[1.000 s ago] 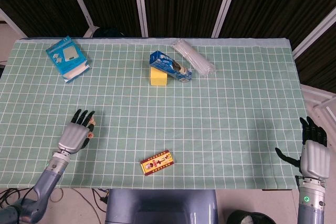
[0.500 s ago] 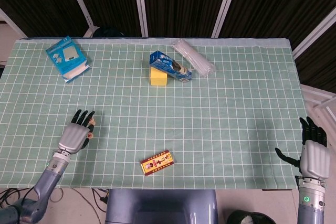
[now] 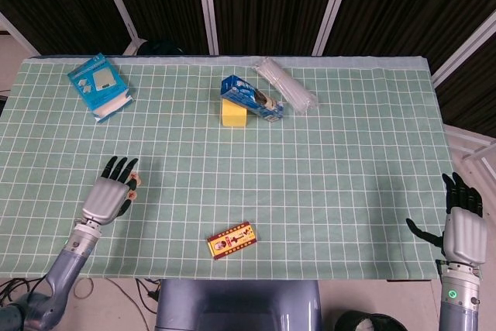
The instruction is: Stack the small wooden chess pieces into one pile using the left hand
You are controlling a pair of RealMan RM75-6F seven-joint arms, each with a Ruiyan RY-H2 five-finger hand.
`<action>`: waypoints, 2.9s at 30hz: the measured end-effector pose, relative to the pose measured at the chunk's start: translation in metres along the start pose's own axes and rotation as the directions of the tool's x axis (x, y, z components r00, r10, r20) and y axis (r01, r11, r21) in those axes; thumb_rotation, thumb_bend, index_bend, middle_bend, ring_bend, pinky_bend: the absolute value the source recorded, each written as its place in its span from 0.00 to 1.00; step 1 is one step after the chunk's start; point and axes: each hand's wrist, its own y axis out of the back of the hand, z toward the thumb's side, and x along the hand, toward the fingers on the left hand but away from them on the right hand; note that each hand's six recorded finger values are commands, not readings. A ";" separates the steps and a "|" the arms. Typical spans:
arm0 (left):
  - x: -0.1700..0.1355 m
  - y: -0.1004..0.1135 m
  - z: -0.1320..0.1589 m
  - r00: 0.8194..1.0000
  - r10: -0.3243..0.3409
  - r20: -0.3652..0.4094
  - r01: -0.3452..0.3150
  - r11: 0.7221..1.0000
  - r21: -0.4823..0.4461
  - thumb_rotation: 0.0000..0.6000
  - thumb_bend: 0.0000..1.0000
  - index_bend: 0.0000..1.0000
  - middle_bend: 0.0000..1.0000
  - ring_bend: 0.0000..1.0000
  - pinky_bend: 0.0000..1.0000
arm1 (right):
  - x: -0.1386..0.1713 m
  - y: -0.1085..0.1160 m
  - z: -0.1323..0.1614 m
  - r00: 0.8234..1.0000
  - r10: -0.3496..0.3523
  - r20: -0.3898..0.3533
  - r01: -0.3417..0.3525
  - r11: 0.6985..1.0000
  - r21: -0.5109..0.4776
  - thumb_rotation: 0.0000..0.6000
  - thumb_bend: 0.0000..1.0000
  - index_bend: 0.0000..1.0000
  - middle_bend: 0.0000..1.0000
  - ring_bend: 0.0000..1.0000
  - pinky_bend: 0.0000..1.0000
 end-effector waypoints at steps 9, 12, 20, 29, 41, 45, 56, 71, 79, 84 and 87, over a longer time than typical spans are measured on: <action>0.008 0.028 -0.008 0.998 0.067 -0.015 -0.068 0.997 -0.026 1.00 0.32 0.49 0.03 0.00 0.00 | 0.000 0.000 0.000 1.000 0.000 0.000 0.000 1.000 0.002 1.00 0.23 0.09 0.01 0.09 0.00; 0.013 0.037 -0.006 0.997 0.082 -0.016 -0.082 0.996 -0.027 1.00 0.32 0.49 0.03 0.00 0.00 | 0.000 0.000 0.000 1.000 -0.001 0.002 0.001 1.000 0.001 1.00 0.23 0.09 0.01 0.09 0.00; 0.023 0.042 -0.008 0.997 0.069 -0.044 -0.070 0.997 -0.027 1.00 0.32 0.49 0.03 0.00 0.00 | 0.000 0.000 0.000 1.000 -0.003 0.000 0.003 1.000 0.002 1.00 0.23 0.09 0.01 0.09 0.00; 0.028 0.033 -0.017 0.996 0.033 -0.081 -0.035 0.999 -0.018 1.00 0.32 0.48 0.03 0.00 0.00 | 0.000 0.000 0.000 1.000 -0.005 0.003 0.005 1.000 0.001 1.00 0.23 0.09 0.01 0.09 0.00; 0.035 0.024 -0.017 0.996 0.003 -0.088 -0.003 1.000 -0.001 1.00 0.32 0.47 0.03 0.00 0.00 | -0.001 0.000 -0.001 1.000 -0.003 0.005 0.003 1.000 0.002 1.00 0.23 0.09 0.01 0.09 0.00; 0.037 0.024 -0.014 0.996 0.001 -0.084 -0.001 1.000 0.000 1.00 0.32 0.47 0.03 0.00 0.00 | -0.001 0.000 -0.001 1.000 -0.003 0.005 0.003 1.000 0.001 1.00 0.23 0.09 0.01 0.09 0.00; 0.040 0.021 -0.011 0.996 -0.006 -0.086 0.007 1.000 0.007 1.00 0.32 0.46 0.03 0.00 0.00 | -0.001 0.000 -0.001 1.000 -0.003 0.007 0.003 1.000 0.001 1.00 0.23 0.09 0.01 0.09 0.00; 0.039 0.019 -0.012 0.996 -0.011 -0.091 0.012 1.000 0.013 1.00 0.32 0.45 0.03 0.00 0.00 | -0.001 0.000 -0.001 1.000 -0.004 0.008 0.004 1.000 0.002 1.00 0.23 0.09 0.01 0.09 0.00; 0.041 0.019 -0.009 0.996 -0.008 -0.085 0.009 1.000 0.013 1.00 0.32 0.45 0.03 0.00 0.00 | -0.001 0.000 -0.001 1.000 -0.005 0.010 0.004 1.000 0.000 1.00 0.23 0.09 0.01 0.09 0.00; 0.040 0.017 -0.008 0.996 -0.013 -0.086 0.015 1.000 0.015 1.00 0.32 0.44 0.03 0.00 0.00 | -0.001 0.000 -0.002 1.000 -0.005 0.010 0.005 1.000 0.001 1.00 0.23 0.09 0.01 0.09 0.00; 0.040 0.017 -0.008 0.996 -0.015 -0.087 0.017 1.000 0.017 1.00 0.32 0.44 0.03 0.00 0.00 | -0.001 0.000 -0.001 1.000 -0.006 0.009 0.006 1.000 0.001 1.00 0.23 0.09 0.01 0.09 0.00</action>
